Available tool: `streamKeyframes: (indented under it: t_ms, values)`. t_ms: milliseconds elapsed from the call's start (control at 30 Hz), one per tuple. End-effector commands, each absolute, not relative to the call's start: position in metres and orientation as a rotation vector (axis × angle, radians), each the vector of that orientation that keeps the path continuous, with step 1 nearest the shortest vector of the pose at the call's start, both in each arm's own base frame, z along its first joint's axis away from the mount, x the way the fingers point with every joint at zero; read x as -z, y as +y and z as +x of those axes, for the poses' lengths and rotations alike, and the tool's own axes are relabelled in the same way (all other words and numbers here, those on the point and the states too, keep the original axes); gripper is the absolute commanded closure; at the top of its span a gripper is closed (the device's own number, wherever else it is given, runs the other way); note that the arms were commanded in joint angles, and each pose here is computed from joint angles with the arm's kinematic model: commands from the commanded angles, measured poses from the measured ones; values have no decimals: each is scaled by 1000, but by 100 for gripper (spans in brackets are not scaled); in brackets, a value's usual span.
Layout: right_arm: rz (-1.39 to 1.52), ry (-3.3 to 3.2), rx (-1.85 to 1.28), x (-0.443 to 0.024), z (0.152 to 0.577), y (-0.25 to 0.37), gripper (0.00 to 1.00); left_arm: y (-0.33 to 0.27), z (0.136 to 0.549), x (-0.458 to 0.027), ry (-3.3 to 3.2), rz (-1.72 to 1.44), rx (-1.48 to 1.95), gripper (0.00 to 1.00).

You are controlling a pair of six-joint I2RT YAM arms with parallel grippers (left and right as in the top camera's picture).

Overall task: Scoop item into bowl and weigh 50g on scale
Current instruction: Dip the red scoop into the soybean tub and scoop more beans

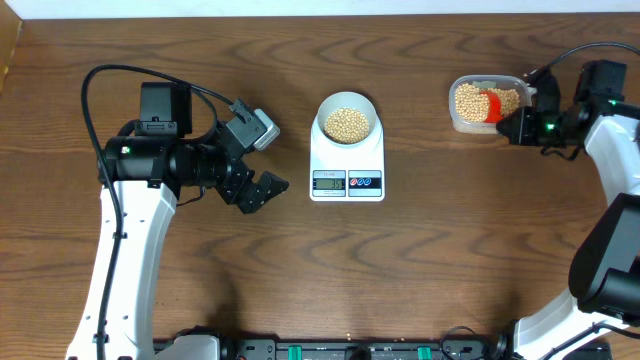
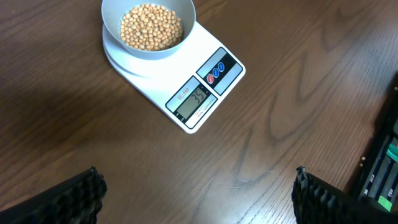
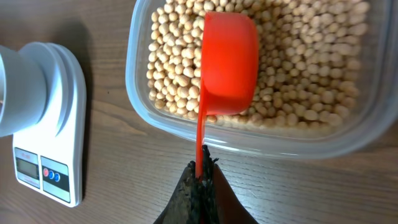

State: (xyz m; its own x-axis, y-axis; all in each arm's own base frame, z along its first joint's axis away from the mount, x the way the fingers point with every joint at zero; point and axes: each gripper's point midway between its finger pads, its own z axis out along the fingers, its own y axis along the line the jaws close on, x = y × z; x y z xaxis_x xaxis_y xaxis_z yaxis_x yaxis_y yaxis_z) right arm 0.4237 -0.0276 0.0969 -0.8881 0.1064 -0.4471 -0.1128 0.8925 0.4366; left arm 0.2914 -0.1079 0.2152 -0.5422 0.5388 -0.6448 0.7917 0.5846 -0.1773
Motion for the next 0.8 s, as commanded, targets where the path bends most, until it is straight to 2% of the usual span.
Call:
streamKeyframes:
  t_ms: [0, 467, 767]
  values:
    - [71, 2560, -715, -97, 423, -33, 99, -109, 290, -221, 2249, 1072, 621, 2]
    - [215, 2385, -916, -123, 420, -69, 99, -109, 290, -221, 2249, 1072, 621, 2]
    - [221, 2304, -1028, -135, 418, -71, 99, -109, 290, -221, 2249, 1072, 621, 2]
